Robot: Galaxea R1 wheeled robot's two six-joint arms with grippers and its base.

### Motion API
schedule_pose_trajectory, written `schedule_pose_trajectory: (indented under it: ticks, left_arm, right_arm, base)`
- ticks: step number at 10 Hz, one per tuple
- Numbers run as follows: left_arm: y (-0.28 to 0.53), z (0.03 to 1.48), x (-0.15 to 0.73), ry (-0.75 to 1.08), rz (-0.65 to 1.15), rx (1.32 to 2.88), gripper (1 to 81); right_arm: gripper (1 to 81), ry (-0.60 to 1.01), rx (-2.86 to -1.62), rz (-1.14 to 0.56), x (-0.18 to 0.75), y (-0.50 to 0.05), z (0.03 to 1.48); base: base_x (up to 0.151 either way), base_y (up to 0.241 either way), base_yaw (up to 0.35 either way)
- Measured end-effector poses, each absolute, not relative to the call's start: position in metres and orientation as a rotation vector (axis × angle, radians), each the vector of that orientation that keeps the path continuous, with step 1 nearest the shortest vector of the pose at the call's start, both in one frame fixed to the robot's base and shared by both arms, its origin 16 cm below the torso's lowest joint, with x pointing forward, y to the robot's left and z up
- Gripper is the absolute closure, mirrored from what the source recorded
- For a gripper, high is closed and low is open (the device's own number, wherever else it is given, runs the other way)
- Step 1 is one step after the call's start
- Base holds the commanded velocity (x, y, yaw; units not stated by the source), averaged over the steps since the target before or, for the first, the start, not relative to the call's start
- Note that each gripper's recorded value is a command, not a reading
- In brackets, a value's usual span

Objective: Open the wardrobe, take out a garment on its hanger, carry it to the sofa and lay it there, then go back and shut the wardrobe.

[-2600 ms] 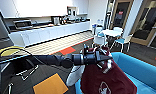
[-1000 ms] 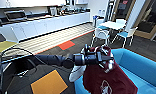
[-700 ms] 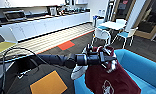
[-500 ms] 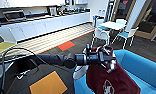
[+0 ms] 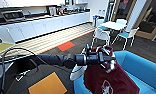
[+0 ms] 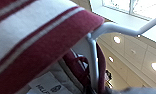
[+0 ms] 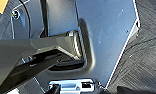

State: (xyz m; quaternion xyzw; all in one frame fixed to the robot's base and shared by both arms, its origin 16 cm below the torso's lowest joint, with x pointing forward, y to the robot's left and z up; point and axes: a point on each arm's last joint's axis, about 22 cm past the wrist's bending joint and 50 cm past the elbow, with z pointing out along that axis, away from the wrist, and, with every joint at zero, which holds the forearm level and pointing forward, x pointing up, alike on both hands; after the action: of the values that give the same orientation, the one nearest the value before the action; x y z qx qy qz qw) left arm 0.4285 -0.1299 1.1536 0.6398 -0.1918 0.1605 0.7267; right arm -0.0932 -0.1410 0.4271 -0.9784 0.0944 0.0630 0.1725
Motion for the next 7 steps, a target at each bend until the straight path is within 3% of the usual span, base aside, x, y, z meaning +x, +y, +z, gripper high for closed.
schedule_pose_trajectory:
  ticks: [3, 7]
  left_arm:
    - [-0.13, 1.146, 0.431, -0.405, 0.348, 1.418, 81.1]
    - [-0.129, 1.138, 0.434, -0.391, 0.346, 1.425, 81.1]
  right_arm:
    - [1.0, 0.268, -2.776, 0.18, -0.094, -0.141, 0.427]
    - [1.0, 0.268, -2.776, 0.175, -0.09, -0.141, 0.427]
  base:
    - [0.08, 0.0, 0.0]
    - [0.0, 0.0, 0.0]
